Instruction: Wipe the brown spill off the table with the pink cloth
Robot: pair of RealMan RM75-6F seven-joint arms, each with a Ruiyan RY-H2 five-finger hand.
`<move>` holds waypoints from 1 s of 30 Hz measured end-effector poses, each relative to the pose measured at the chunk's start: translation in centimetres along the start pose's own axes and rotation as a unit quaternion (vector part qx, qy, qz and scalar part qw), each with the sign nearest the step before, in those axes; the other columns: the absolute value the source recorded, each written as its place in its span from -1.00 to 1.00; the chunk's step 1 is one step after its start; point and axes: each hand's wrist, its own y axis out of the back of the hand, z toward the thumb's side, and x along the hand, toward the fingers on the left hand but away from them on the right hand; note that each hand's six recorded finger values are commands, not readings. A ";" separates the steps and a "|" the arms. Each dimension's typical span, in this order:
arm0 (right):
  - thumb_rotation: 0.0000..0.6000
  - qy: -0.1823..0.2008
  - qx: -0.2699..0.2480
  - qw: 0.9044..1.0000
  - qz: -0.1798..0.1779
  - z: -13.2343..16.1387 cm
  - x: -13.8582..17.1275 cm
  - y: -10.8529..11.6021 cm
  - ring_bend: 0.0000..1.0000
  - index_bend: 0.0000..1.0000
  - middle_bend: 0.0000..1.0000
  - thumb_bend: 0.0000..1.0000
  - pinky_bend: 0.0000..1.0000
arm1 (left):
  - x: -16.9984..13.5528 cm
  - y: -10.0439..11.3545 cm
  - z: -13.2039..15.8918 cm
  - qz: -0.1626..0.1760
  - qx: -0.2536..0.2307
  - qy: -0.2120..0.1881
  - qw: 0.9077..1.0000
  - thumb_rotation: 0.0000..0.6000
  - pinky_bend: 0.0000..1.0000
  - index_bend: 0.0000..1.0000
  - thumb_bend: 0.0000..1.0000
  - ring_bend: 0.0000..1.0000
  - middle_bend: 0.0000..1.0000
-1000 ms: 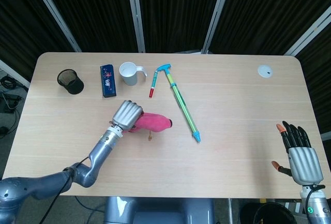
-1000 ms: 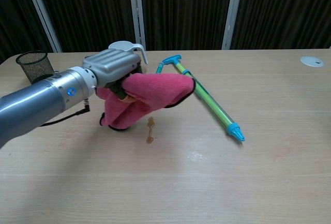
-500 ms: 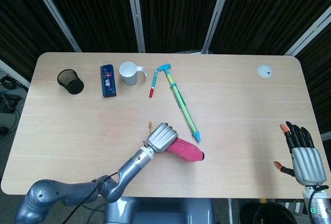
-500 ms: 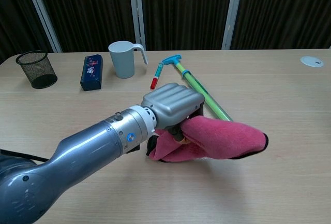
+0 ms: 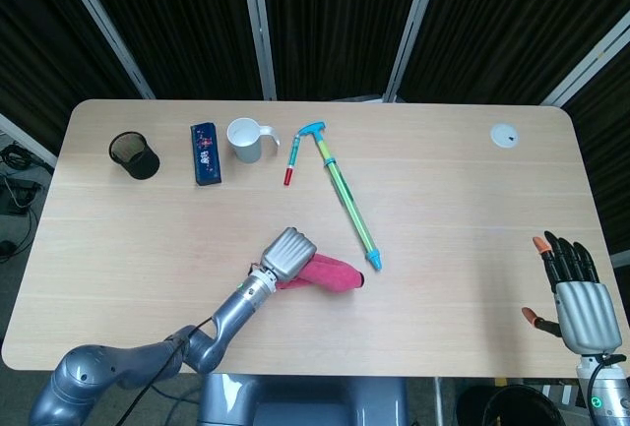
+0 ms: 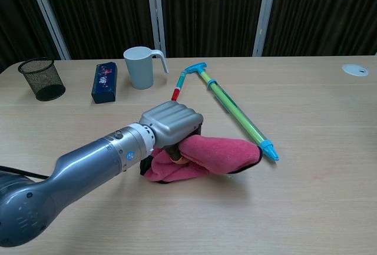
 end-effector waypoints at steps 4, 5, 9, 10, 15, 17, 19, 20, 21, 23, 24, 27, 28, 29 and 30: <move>1.00 0.003 0.002 1.000 0.001 0.1 0.1 -0.1 -1.00 -1.00 -1.00 -1.00 -1.00 | 0.1 -0.5 -2.7 -0.008 0.019 0.026 0.999 1.00 0.10 0.72 -0.30 0.13 0.25; 1.00 0.003 0.003 1.000 0.001 0.1 0.0 -0.1 -1.00 -1.00 -1.00 -1.00 -1.00 | 0.1 -0.6 -3.5 -0.011 0.024 0.034 0.999 1.00 0.10 0.72 -0.30 0.13 0.24; 1.00 0.003 0.003 1.000 0.001 0.1 0.0 -0.1 -1.00 -1.00 -1.00 -1.00 -1.00 | -0.1 -0.6 -6.5 -0.015 0.043 0.059 0.997 1.00 0.10 0.71 -0.30 0.13 0.24; 1.00 0.003 0.003 1.000 0.001 0.2 0.0 -0.1 -1.00 -1.00 -1.00 -1.00 -1.00 | -0.1 -0.6 -7.2 -0.015 0.045 0.065 0.997 1.00 0.10 0.71 -0.30 0.13 0.24; 1.00 0.005 0.004 1.000 0.002 0.3 0.0 -0.2 -1.00 -1.00 -1.00 -1.00 -1.00 | -0.6 0.1 -10.6 -0.011 0.057 0.097 0.994 1.00 0.10 0.71 -0.30 0.13 0.24; 1.00 0.005 0.004 1.000 0.002 0.3 0.0 -0.2 -1.00 -1.00 -1.00 -1.00 -1.00 | -0.8 0.3 -11.8 -0.010 0.061 0.108 0.992 1.00 0.10 0.71 -0.30 0.13 0.24; 1.00 0.005 0.004 1.000 0.002 0.3 0.1 -0.1 -1.00 -1.00 -1.00 -1.00 -1.00 | -1.1 0.4 -12.7 -0.011 0.063 0.115 0.991 1.00 0.10 0.71 -0.30 0.13 0.24; 1.00 0.005 0.004 1.000 0.001 0.3 0.1 -0.1 -1.00 -1.00 -1.00 -1.00 -1.00 | -1.2 0.3 -13.1 -0.012 0.065 0.119 0.991 1.00 0.10 0.71 -0.30 0.13 0.24; 1.00 0.006 0.004 1.000 0.001 0.3 0.1 -0.1 -1.00 -1.00 -1.00 -1.00 -1.00 | -1.3 0.3 -13.4 -0.014 0.066 0.122 0.990 1.00 0.10 0.71 -0.30 0.13 0.24; 1.00 0.006 0.003 1.000 0.002 0.3 0.0 -0.1 -1.00 -1.00 -1.00 -1.00 -1.00 | -1.5 0.2 -13.7 -0.016 0.064 0.126 0.990 1.00 0.10 0.71 -0.30 0.13 0.24; 1.00 0.006 0.003 1.000 0.002 0.4 0.0 -0.1 -1.00 -1.00 -1.00 -1.00 -1.00 | -1.5 0.2 -13.7 -0.016 0.062 0.127 0.990 1.00 0.10 0.71 -0.30 0.13 0.24; 1.00 0.006 0.003 1.000 0.002 0.4 0.0 -0.1 -1.00 -1.00 -1.00 -1.00 -1.00 | -1.3 0.3 -13.2 -0.015 0.057 0.124 0.990 1.00 0.10 0.70 -0.30 0.13 0.24; 1.00 0.006 0.003 1.000 0.002 0.4 0.0 -0.2 -1.00 -1.00 -1.00 -1.00 -1.00 | -1.2 0.3 -13.0 -0.015 0.056 0.122 0.991 1.00 0.10 0.70 -0.30 0.12 0.23; 1.00 0.006 0.002 1.000 0.002 0.4 0.0 -0.2 -1.00 -1.00 -1.00 -1.00 -1.00 | -1.0 0.4 -12.4 -0.013 0.054 0.117 0.992 1.00 0.10 0.70 -0.30 0.12 0.23; 1.00 0.007 0.001 1.000 0.002 0.4 0.0 -0.2 -1.00 -1.00 -1.00 -1.00 -1.00 | -0.9 0.4 -11.9 -0.012 0.051 0.112 0.992 1.00 0.10 0.70 -0.30 0.12 0.23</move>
